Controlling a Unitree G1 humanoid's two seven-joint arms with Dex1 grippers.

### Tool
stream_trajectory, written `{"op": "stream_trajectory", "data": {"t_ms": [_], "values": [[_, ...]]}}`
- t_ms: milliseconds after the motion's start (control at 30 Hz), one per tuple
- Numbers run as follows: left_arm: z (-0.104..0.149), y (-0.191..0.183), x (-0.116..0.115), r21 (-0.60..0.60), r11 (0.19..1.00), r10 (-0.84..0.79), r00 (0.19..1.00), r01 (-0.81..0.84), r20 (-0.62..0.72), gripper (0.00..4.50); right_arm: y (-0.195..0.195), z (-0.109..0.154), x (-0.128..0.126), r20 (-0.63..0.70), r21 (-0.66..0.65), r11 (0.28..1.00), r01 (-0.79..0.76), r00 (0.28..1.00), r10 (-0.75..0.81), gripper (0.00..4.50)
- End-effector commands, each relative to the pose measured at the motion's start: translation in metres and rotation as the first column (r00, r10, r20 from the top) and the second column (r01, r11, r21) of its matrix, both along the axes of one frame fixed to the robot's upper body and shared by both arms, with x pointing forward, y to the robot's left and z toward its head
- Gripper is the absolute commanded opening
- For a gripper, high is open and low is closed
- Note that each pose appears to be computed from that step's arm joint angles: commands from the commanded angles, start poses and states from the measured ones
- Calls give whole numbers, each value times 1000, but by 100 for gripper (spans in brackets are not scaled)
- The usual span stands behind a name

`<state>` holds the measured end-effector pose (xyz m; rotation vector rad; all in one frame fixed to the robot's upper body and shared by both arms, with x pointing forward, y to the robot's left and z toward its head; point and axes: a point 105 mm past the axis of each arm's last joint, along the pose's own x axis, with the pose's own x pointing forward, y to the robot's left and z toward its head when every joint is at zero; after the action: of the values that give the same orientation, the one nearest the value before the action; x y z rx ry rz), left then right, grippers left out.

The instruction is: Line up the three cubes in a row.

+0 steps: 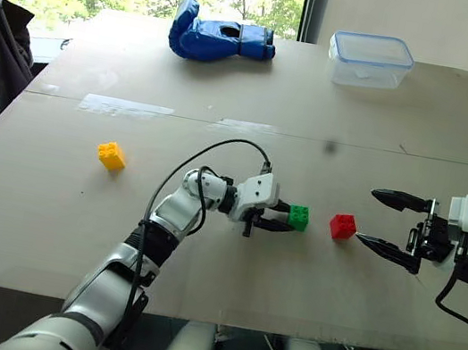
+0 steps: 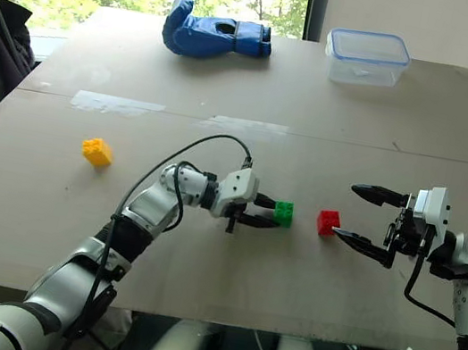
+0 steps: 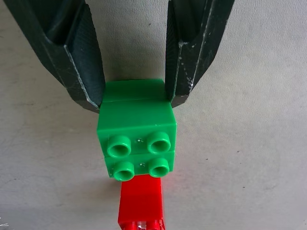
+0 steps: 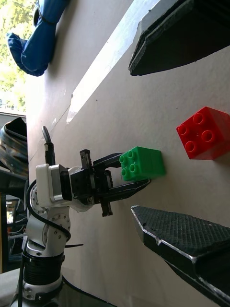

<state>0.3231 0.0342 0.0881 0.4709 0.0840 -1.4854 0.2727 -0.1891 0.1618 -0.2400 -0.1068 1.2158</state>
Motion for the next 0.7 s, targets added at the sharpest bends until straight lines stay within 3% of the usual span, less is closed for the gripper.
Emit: {"op": "stream_trajectory", "data": {"t_ms": [33, 367, 400, 567, 700], "values": [[6, -3, 0, 0, 1000, -25, 999, 25, 31, 121, -4, 8, 0, 47, -1, 1000, 11, 999, -11, 450], [5, -5, 0, 8, 999, -31, 999, 31, 22, 121, -5, 6, 1, 49, -7, 1000, 11, 999, -11, 450], [4, -5, 0, 8, 999, -33, 999, 32, 21, 224, -5, 6, 1, 49, -8, 1000, 12, 999, -11, 450], [3, -3, -2, 12, 999, -43, 999, 43, 16, 443, -6, 5, 1, 48, -12, 1000, 13, 999, -13, 450], [2, -2, -3, 15, 999, -50, 999, 49, 17, 443, -7, 3, 1, 47, -14, 1000, 12, 999, -11, 450]]}}
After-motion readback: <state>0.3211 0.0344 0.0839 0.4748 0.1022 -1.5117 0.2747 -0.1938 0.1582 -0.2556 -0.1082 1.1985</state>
